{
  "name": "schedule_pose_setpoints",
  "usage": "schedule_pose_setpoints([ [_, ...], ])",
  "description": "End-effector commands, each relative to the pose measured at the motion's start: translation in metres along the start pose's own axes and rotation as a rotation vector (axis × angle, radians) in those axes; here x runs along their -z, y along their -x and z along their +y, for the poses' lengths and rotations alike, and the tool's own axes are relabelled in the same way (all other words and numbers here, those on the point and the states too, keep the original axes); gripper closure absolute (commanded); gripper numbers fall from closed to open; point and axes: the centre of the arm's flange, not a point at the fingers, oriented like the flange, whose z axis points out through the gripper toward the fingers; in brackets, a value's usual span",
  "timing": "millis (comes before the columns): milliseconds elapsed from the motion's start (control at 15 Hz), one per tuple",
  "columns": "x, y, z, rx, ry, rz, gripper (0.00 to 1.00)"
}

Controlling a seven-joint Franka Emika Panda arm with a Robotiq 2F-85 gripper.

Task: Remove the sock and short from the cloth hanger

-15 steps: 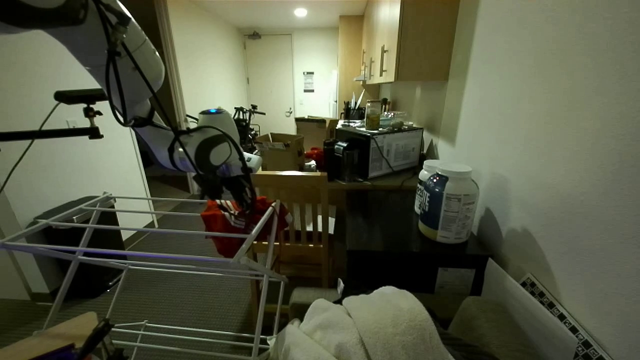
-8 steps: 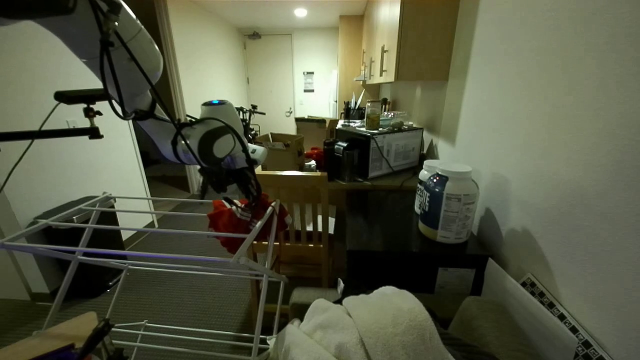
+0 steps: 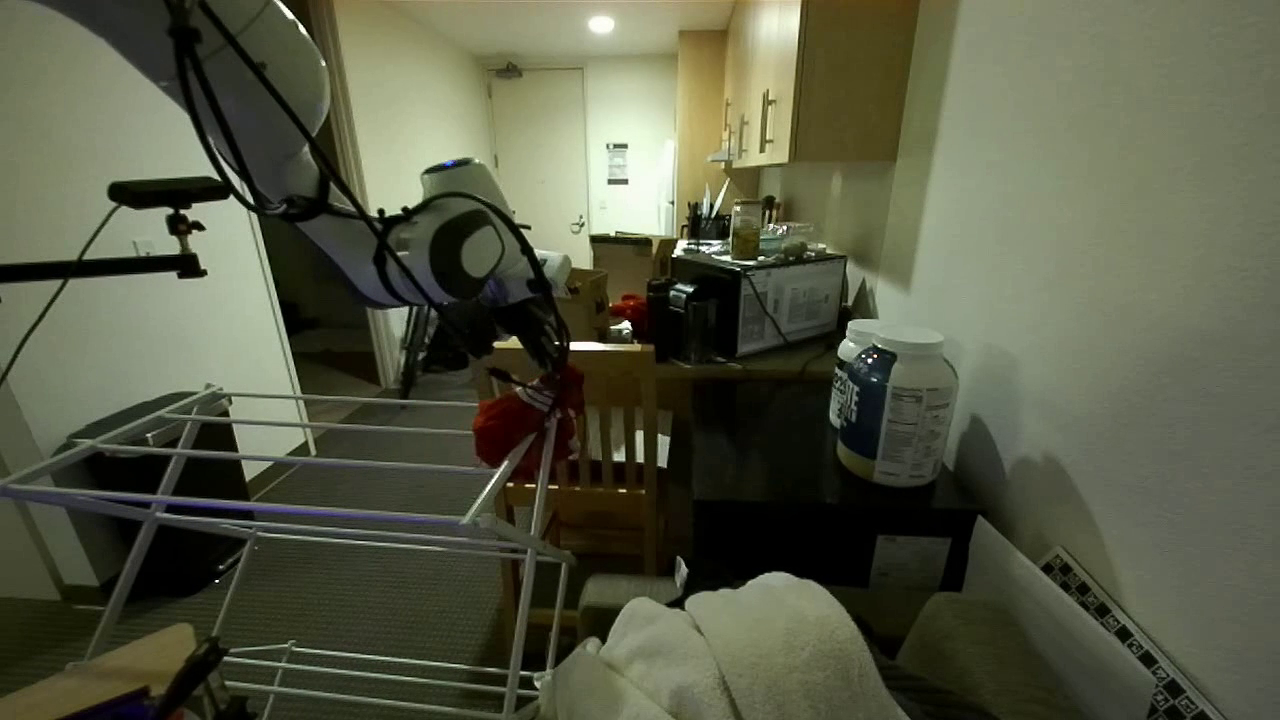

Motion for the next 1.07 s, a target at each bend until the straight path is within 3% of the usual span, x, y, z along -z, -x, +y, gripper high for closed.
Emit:
schedule_pose_setpoints([
  [0, 0.014, -0.014, 0.028, -0.030, 0.059, 0.049, 0.96],
  [533, 0.024, -0.041, 0.115, -0.049, 0.272, 0.057, 0.96],
  [1000, 0.043, -0.072, 0.182, -0.154, 0.430, 0.059, 0.96],
])
